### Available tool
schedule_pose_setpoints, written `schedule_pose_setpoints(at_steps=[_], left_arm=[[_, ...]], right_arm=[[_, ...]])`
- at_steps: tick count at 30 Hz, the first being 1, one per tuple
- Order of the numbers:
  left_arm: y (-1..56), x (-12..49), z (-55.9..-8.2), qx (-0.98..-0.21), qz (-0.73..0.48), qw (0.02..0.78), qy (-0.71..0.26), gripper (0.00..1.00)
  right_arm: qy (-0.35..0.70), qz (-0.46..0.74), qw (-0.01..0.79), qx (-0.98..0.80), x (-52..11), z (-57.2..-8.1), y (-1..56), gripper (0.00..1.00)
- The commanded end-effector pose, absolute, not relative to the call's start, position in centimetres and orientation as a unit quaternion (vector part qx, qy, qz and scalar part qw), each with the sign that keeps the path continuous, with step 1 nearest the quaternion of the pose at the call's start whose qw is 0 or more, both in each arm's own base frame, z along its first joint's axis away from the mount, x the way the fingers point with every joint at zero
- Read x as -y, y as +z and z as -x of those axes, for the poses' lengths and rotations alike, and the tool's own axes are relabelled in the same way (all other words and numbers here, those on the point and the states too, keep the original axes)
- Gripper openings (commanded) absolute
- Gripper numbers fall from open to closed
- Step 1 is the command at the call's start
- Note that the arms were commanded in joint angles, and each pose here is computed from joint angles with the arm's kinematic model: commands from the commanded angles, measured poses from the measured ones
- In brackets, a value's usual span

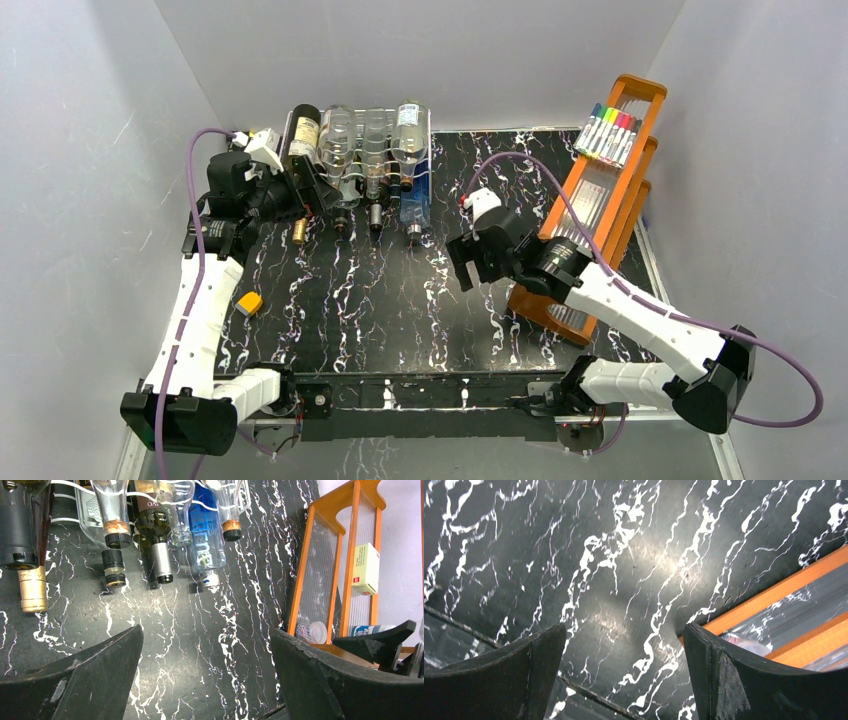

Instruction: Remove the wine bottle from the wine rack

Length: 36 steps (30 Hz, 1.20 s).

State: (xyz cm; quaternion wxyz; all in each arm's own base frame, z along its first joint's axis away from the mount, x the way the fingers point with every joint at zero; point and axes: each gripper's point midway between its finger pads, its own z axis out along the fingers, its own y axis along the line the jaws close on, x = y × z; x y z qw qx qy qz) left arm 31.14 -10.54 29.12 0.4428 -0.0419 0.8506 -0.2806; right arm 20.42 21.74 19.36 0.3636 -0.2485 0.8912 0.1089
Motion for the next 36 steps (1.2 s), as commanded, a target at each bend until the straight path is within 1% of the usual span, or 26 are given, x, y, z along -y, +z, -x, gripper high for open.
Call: schedule_pose_setpoints(at_steps=[1, 3, 5, 12, 16, 21, 26, 30, 32, 36], left_arm=[[30.6, 10.9, -30.9, -0.841, 0.03, 0.454, -0.294, 0.98], [30.8, 10.8, -30.9, -0.841, 0.027, 0.455, -0.293, 0.98], [31.1, 10.7, -30.8, -0.84, 0.025, 0.458, -0.29, 0.98], [31.2, 10.6, -30.6, -0.839, 0.025, 0.462, -0.286, 0.98], [31.1, 10.6, -30.5, -0.839, 0.025, 0.461, -0.287, 0.98], [31.5, 10.8, -30.1, -0.837, 0.021, 0.461, -0.294, 0.98], [31.4, 10.6, -29.5, -0.84, 0.018, 0.461, -0.287, 0.98], [31.1, 10.5, -29.3, -0.841, 0.021, 0.46, -0.283, 0.98], [31.1, 10.5, -29.2, -0.841, 0.021, 0.459, -0.285, 0.98], [31.2, 10.8, -29.0, -0.84, 0.018, 0.455, -0.295, 0.98]], right_arm=[[0.051, 0.194, 0.439, -0.876, -18.1, -25.4, 21.5, 0.98], [0.065, 0.178, 0.438, -0.879, -17.6, -26.0, 21.5, 0.98], [0.094, 0.188, 0.435, -0.876, -18.6, -25.8, 21.5, 0.98], [0.193, 0.224, 0.401, -0.867, -23.7, -25.3, 22.4, 0.98], [0.224, 0.236, 0.402, -0.856, -27.0, -26.1, 23.7, 0.98], [0.223, 0.231, 0.398, -0.859, -29.3, -27.3, 24.9, 0.98], [0.149, 0.172, 0.437, -0.87, -28.0, -30.9, 25.5, 0.98], [0.109, 0.118, 0.44, -0.883, -27.8, -33.8, 24.8, 0.98], [0.105, 0.095, 0.441, -0.886, -28.3, -35.3, 24.8, 0.98], [0.134, 0.074, 0.449, -0.88, -30.9, -37.5, 25.0, 0.95]])
